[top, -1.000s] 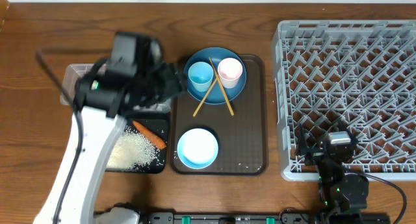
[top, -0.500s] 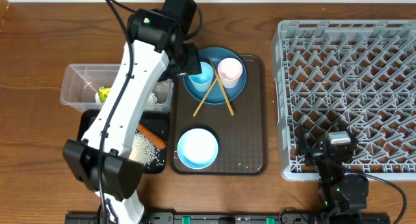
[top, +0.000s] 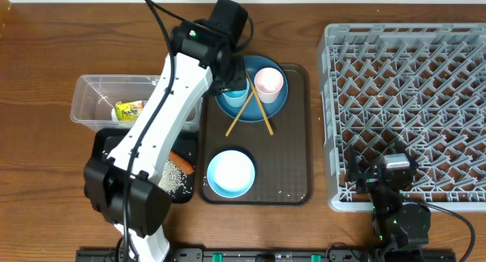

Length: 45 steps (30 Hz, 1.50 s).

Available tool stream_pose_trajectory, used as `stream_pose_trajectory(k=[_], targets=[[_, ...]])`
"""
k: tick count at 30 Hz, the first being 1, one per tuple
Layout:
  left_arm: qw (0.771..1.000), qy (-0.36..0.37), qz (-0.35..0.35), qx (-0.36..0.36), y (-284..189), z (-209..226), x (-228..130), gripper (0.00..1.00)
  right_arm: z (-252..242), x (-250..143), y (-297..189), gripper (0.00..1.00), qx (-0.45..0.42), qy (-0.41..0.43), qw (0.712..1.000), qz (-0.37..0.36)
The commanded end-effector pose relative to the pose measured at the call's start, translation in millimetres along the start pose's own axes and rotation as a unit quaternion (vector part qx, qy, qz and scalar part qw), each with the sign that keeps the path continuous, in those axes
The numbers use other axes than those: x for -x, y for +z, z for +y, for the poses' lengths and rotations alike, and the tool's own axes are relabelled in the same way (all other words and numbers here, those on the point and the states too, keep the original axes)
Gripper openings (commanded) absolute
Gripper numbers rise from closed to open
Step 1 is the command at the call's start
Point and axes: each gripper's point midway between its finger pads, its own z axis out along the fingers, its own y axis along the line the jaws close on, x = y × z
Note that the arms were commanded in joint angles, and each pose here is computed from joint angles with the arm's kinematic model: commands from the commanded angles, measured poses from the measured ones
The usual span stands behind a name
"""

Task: Sort waste into correct bins and load items into the dishwasher rack
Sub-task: 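Move the left gripper over the light-blue cup on the blue plate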

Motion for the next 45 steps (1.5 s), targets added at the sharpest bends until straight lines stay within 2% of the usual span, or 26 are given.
stream_pose_trajectory(k=[1,11,17,23,45], targets=[[1.0,-0.01,-0.002,0.01,10,6,0,0.53,1,0,0,0.99,0.003,-0.007,1.0,0.0],[1.0,-0.019,-0.012,0.008,42,6,0,0.52,1,0,0,0.99,0.003,-0.007,1.0,0.0],[0.998,-0.045,-0.022,0.043,67,25,-3,0.52,1,0,0,0.99,0.003,-0.007,1.0,0.0],[0.997,-0.057,-0.022,0.047,83,38,-4,0.52,1,0,0,0.99,0.003,-0.007,1.0,0.0],[0.996,-0.075,-0.037,0.021,90,29,4,0.47,1,0,0,0.99,0.003,-0.007,1.0,0.0]])
